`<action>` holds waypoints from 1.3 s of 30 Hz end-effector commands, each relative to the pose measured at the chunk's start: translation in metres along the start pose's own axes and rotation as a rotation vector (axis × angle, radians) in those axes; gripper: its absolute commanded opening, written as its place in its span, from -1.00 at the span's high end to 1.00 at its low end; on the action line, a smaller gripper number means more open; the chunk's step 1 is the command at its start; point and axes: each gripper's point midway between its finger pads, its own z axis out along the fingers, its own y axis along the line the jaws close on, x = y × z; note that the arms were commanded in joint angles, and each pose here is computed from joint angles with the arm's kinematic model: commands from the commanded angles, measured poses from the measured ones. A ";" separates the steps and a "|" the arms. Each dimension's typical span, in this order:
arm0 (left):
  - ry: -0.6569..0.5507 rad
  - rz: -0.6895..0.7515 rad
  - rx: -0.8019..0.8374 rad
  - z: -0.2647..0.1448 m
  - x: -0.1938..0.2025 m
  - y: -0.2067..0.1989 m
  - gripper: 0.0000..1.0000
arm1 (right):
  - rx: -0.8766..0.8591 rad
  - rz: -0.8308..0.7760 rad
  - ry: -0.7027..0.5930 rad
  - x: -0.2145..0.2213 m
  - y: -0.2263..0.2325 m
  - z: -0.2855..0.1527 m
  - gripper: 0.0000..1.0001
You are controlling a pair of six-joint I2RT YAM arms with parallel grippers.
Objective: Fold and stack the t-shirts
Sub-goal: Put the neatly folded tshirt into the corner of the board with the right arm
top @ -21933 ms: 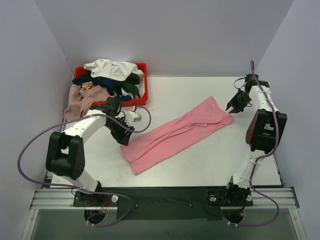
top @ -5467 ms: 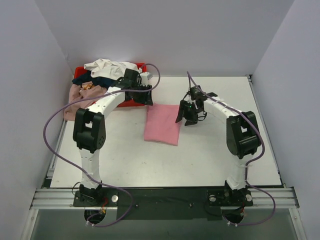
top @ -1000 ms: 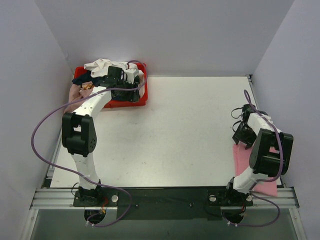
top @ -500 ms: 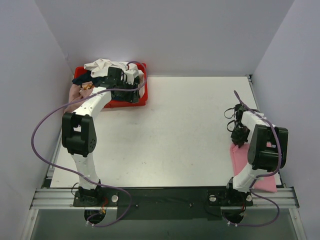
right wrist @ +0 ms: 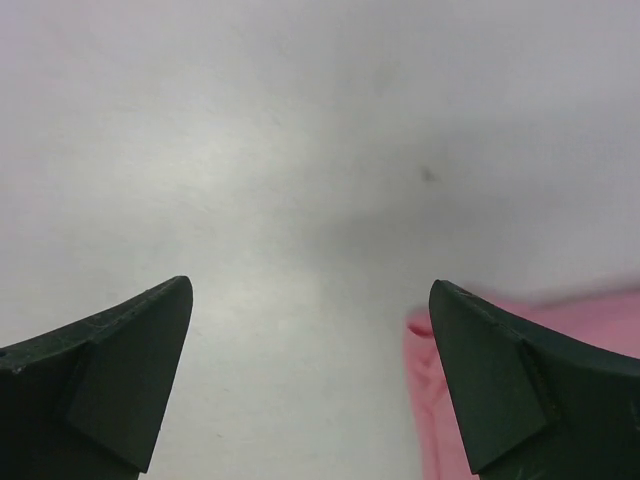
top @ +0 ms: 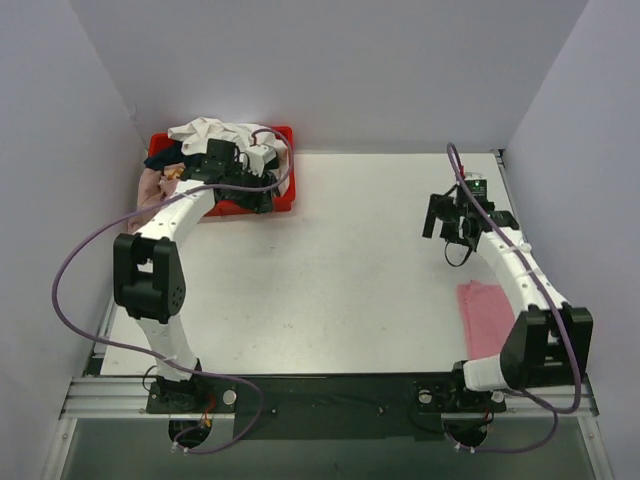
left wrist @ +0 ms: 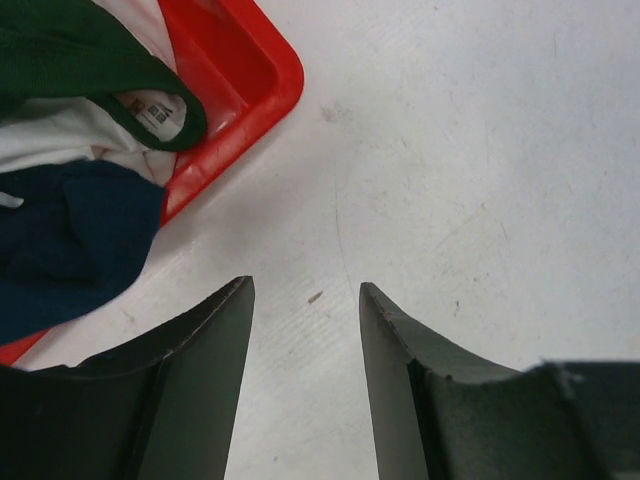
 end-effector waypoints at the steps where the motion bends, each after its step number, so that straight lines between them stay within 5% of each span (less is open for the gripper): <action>1: -0.111 0.168 0.008 -0.054 -0.015 -0.010 -0.14 | -0.305 -0.122 -0.372 -0.049 0.066 -0.049 -1.00; 4: -0.149 0.196 -0.025 -0.067 0.013 0.006 -0.31 | -0.427 -0.113 -0.642 -0.065 0.087 -0.062 -1.00; 7: -0.179 0.237 -0.015 -0.080 0.036 -0.009 -0.74 | -0.477 -0.120 -0.693 -0.037 0.091 -0.046 -1.00; 10: -0.227 0.104 -0.066 -0.083 0.047 -0.020 -0.78 | -0.469 -0.110 -0.628 -0.007 0.089 -0.024 -1.00; 13: -0.275 -0.101 -0.359 -0.085 0.075 0.010 -0.79 | -0.440 -0.084 -0.624 0.002 0.083 -0.015 -1.00; 20: -0.328 -0.078 -0.652 -0.102 0.133 0.060 -0.85 | -0.433 -0.150 -0.609 -0.004 0.087 -0.009 -1.00; 24: -0.502 -0.040 -0.704 -0.111 0.134 0.067 -0.86 | -0.369 -0.164 -0.646 -0.009 0.076 -0.008 -1.00; 39: -0.477 -0.133 -0.651 -0.098 0.159 0.060 -0.87 | -0.293 -0.159 -0.582 0.025 0.052 0.020 -1.00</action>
